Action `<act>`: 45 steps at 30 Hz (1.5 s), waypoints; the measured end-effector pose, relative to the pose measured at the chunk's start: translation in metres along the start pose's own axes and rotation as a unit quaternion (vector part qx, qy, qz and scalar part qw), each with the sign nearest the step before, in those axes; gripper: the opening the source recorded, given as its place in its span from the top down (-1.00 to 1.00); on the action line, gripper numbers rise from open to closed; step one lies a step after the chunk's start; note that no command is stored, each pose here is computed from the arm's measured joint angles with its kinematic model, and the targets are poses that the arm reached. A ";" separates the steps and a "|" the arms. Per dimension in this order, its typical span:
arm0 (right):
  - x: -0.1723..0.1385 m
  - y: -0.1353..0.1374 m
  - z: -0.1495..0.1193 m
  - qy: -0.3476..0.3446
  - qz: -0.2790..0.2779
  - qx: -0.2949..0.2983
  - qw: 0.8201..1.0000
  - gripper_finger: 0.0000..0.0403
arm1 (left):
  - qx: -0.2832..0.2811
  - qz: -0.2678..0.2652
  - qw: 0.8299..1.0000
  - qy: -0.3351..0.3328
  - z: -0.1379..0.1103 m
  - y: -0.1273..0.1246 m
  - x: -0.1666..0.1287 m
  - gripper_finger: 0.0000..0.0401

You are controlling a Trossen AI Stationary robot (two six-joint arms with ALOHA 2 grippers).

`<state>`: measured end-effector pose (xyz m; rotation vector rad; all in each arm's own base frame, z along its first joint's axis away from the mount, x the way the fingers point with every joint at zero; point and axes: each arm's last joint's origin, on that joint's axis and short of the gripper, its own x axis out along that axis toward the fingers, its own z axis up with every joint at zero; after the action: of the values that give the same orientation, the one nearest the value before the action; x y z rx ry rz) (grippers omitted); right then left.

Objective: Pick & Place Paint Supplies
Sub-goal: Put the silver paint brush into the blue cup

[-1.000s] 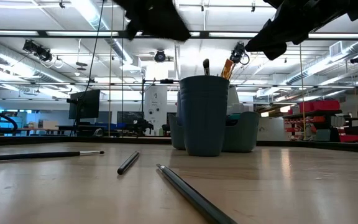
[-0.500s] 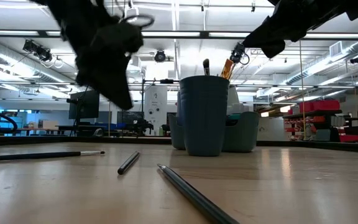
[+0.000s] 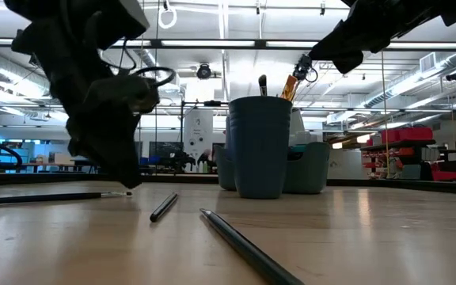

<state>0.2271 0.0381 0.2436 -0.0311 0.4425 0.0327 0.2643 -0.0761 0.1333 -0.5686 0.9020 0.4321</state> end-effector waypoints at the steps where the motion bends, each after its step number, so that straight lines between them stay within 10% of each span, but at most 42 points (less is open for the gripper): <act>1: 0.000 0.000 0.000 0.000 0.000 0.000 1.000 0.64 | 0.002 0.004 1.000 0.004 -0.002 0.002 0.001 0.50; 31: 0.000 0.000 0.000 -0.002 0.000 0.000 1.000 0.64 | 0.015 0.017 0.999 0.023 -0.011 0.009 0.008 0.82; 45: 0.000 0.000 0.000 -0.001 0.000 -0.001 1.000 0.64 | 0.086 0.016 0.994 0.062 -0.015 0.012 0.008 0.67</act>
<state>0.2272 0.0382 0.2437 -0.0321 0.4409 0.0330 0.2524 -0.0758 0.1163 -0.4263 1.0586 0.3471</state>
